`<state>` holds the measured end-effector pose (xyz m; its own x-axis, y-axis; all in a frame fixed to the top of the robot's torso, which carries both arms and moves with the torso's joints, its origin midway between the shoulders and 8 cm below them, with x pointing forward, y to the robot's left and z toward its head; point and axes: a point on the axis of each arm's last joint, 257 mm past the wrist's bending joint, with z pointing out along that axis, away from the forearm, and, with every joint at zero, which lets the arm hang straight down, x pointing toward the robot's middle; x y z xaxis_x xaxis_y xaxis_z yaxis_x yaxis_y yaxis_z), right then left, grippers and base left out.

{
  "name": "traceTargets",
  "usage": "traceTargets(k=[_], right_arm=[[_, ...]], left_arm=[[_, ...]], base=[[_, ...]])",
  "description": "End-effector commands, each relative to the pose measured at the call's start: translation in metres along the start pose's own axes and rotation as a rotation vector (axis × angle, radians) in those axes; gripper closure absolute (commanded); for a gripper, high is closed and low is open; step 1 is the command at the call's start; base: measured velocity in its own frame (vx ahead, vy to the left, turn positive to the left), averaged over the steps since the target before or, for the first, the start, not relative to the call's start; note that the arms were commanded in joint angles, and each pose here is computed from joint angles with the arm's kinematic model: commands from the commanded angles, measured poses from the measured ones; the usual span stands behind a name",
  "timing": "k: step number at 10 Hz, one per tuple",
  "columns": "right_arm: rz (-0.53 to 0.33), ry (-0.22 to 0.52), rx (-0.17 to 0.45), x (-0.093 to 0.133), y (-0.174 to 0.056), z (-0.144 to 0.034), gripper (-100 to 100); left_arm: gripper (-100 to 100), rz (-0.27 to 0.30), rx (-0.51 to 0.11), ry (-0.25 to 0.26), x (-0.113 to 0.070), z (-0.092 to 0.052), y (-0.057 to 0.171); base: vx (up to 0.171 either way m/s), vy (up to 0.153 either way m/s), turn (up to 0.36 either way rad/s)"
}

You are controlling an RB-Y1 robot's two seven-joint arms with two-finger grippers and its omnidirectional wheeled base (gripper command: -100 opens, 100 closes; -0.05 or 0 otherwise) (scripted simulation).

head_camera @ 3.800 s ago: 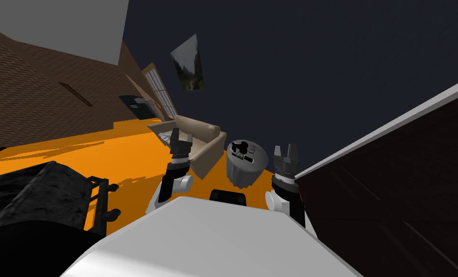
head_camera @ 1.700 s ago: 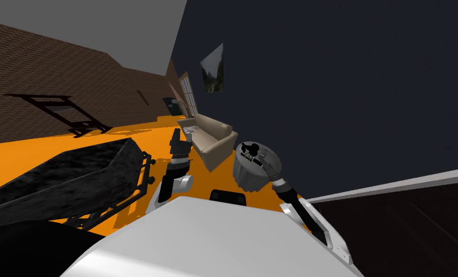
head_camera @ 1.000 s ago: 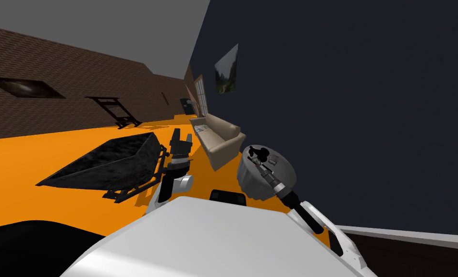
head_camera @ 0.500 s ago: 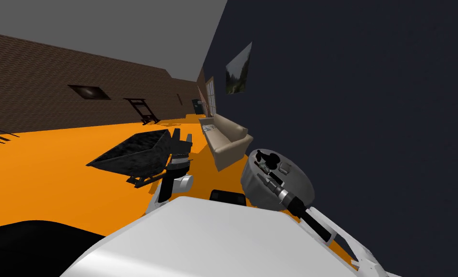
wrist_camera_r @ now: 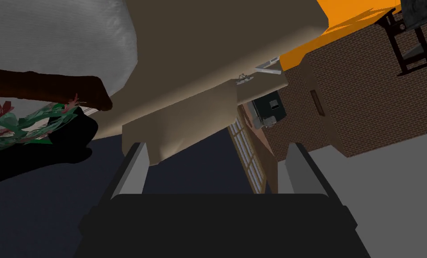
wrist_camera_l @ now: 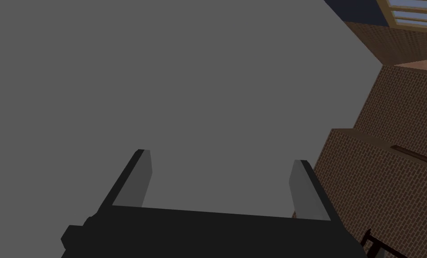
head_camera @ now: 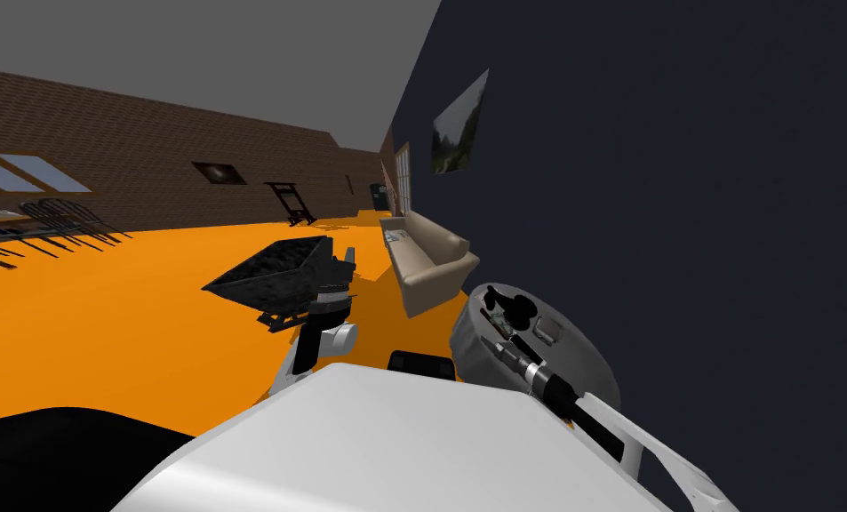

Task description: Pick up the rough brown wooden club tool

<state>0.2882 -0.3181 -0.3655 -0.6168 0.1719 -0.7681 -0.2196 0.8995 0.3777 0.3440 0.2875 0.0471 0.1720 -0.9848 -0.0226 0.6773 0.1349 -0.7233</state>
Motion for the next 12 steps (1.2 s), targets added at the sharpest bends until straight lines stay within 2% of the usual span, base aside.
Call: traceTargets(k=[1,2,4,5,9,12], right_arm=[[-0.045,0.083,0.057,0.025,-0.026,-0.012,-100],[-0.052,0.088,0.059,0.024,-0.028,-0.014,-100],[-0.113,0.186,0.125,0.05,-0.058,-0.033,-100],[-0.123,0.192,0.128,0.049,-0.061,-0.035,-100],[-0.248,0.367,0.242,0.08,-0.118,-0.083,-100],[-0.298,0.478,0.3,0.103,-0.145,-0.119,-100]], left_arm=[[0,0.0,0.0,0.0,0.0,0.0,0.0],[0,0.0,0.0,0.0,0.0,0.0,0.0],[0,0.0,0.0,0.0,0.0,0.0,0.0],[0,0.0,0.0,0.0,0.0,0.0,0.0],[0,0.0,0.0,0.0,0.0,0.0,0.0],[0,0.0,0.0,0.0,0.0,0.0,0.0]], base=[[0.11,-0.007,0.355],[0.089,-0.02,0.129],[0.102,-0.017,0.252],[0.091,-0.018,0.123],[0.112,-0.012,0.253],[0.131,-0.008,0.215]])
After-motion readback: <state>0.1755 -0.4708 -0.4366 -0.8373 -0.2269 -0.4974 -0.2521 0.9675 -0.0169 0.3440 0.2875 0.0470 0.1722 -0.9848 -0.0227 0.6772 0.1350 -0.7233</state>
